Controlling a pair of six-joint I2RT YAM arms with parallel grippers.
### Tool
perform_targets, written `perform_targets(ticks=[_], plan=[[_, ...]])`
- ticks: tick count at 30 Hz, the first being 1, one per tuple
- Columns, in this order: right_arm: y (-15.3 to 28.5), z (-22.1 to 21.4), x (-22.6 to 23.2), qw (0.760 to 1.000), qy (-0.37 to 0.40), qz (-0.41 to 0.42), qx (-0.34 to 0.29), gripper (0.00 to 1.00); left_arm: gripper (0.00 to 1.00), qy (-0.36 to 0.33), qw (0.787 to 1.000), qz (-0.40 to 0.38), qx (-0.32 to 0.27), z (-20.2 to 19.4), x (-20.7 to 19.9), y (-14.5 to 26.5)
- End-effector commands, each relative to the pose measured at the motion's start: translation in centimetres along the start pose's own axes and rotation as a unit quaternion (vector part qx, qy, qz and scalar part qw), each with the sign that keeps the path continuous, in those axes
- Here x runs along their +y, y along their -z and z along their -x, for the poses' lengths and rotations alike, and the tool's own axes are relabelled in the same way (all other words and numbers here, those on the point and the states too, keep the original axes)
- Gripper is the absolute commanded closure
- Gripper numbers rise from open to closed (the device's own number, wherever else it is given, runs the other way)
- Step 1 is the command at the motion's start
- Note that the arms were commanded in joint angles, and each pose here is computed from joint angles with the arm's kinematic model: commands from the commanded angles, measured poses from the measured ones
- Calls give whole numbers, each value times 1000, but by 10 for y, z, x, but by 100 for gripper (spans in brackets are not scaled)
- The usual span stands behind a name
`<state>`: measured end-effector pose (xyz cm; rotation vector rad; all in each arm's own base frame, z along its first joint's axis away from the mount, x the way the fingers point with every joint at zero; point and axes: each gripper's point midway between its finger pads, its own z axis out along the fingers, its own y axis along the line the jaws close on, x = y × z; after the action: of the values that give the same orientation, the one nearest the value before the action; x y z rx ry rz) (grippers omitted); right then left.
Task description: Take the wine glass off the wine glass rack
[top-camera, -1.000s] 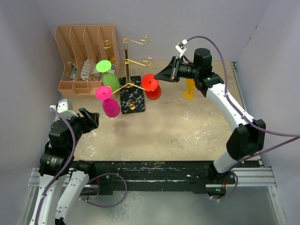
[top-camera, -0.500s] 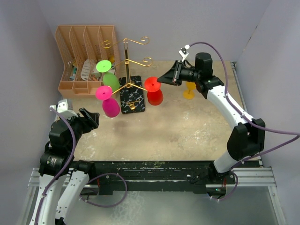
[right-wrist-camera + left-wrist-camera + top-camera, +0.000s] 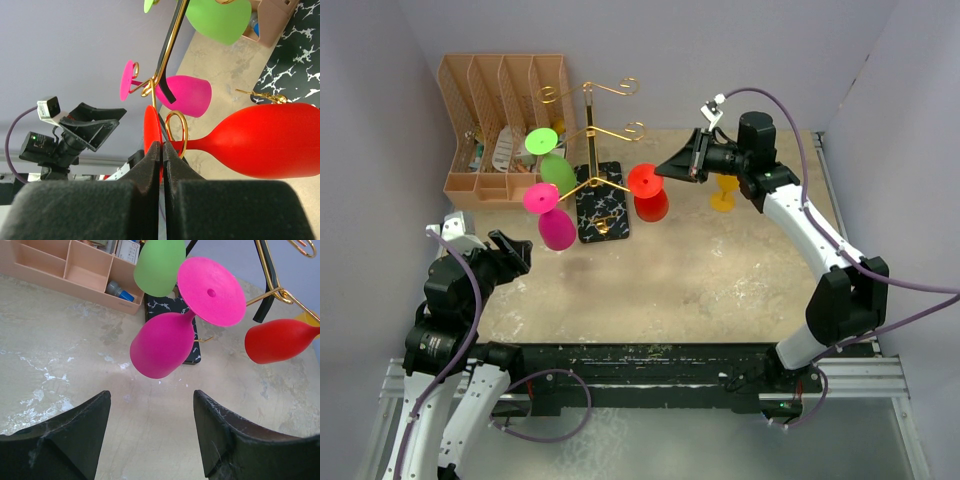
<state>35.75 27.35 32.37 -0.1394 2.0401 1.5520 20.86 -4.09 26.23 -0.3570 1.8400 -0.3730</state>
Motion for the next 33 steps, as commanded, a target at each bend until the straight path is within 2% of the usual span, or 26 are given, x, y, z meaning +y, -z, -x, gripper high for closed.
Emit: perform_targets(ticks=[1, 25, 33], plan=[[13, 5, 36, 998, 39, 43, -6, 100, 30, 3, 1000, -3, -11, 6, -2, -2], [9, -3, 50, 997, 48, 65, 11, 100, 30, 2, 1000, -1, -10, 5, -1, -3], [-6, 3, 53, 996, 52, 69, 13, 100, 30, 4, 1000, 0, -11, 6, -1, -2]])
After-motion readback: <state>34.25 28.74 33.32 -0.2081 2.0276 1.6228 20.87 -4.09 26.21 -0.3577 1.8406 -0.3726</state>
